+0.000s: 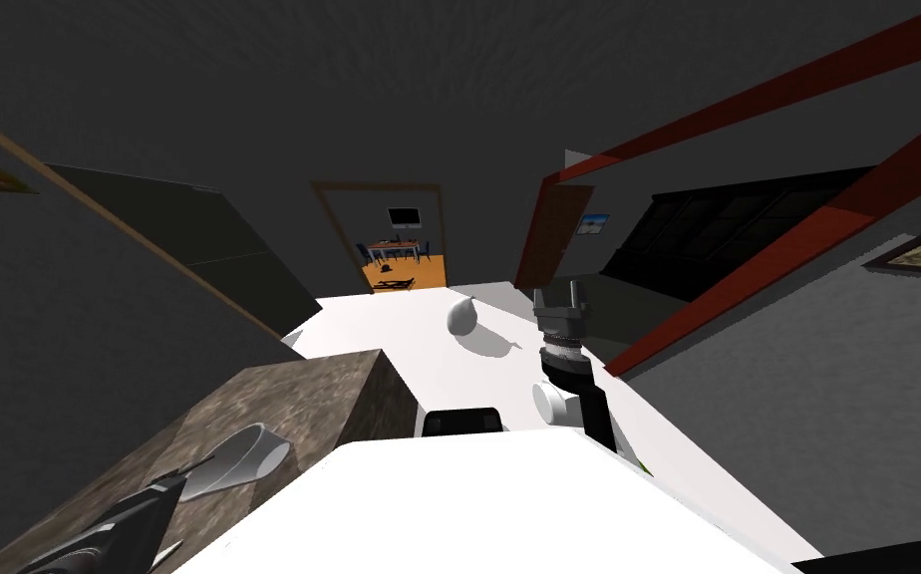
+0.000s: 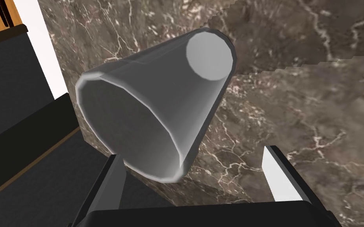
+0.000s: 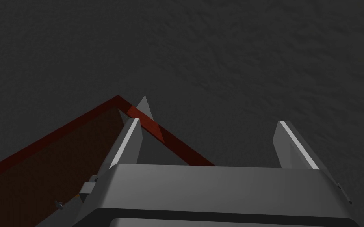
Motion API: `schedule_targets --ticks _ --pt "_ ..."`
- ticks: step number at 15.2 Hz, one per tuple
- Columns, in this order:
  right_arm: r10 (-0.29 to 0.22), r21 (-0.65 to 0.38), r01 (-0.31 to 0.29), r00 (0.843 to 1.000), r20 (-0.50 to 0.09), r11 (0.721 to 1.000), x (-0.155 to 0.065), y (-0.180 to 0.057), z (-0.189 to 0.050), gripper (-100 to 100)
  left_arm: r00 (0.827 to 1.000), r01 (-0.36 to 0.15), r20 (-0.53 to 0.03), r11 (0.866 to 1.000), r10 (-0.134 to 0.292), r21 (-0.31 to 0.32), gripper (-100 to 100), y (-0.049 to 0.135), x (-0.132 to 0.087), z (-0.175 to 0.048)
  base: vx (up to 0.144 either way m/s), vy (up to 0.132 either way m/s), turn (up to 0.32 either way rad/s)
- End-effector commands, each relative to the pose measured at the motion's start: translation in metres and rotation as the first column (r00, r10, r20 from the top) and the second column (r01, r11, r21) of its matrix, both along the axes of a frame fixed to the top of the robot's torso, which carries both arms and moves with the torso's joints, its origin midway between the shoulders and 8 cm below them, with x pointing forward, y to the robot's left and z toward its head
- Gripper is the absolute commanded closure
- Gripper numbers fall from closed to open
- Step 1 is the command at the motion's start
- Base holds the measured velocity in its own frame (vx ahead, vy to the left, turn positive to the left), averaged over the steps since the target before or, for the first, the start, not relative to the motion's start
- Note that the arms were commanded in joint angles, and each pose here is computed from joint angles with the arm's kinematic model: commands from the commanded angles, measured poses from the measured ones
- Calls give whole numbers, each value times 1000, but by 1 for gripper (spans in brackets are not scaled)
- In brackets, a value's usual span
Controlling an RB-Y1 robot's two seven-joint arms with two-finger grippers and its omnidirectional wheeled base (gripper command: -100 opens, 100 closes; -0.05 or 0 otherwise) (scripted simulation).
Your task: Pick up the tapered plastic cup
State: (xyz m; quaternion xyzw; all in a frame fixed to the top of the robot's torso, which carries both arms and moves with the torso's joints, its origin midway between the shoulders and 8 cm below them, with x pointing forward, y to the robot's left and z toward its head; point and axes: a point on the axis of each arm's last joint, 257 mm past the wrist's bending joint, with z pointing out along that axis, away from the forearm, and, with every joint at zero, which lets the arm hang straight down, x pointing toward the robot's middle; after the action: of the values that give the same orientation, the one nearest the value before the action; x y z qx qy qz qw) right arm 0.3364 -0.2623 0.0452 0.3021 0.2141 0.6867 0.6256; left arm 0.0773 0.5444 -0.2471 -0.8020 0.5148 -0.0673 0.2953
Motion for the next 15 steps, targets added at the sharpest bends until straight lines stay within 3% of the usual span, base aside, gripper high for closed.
schedule_targets --ticks 1,6,11,15 --pt "0 0 0 1000 0 1000 0 0 0 0 999 -21 -42 999 20 -25 -100 -2 -18 0 58 7 -83" --pt "0 0 0 1000 0 1000 0 0 0 0 994 -45 -100 997 39 -60 -100 -7 -38 -3 55 12 -65" --pt "0 0 0 1000 0 1000 0 0 0 0 978 -97 -195 989 74 -115 -100 -18 -77 0 60 20 -88" --pt "0 0 0 1000 0 1000 0 0 0 0 968 -118 -239 983 82 -140 -100 -24 -93 -1 52 17 -53"
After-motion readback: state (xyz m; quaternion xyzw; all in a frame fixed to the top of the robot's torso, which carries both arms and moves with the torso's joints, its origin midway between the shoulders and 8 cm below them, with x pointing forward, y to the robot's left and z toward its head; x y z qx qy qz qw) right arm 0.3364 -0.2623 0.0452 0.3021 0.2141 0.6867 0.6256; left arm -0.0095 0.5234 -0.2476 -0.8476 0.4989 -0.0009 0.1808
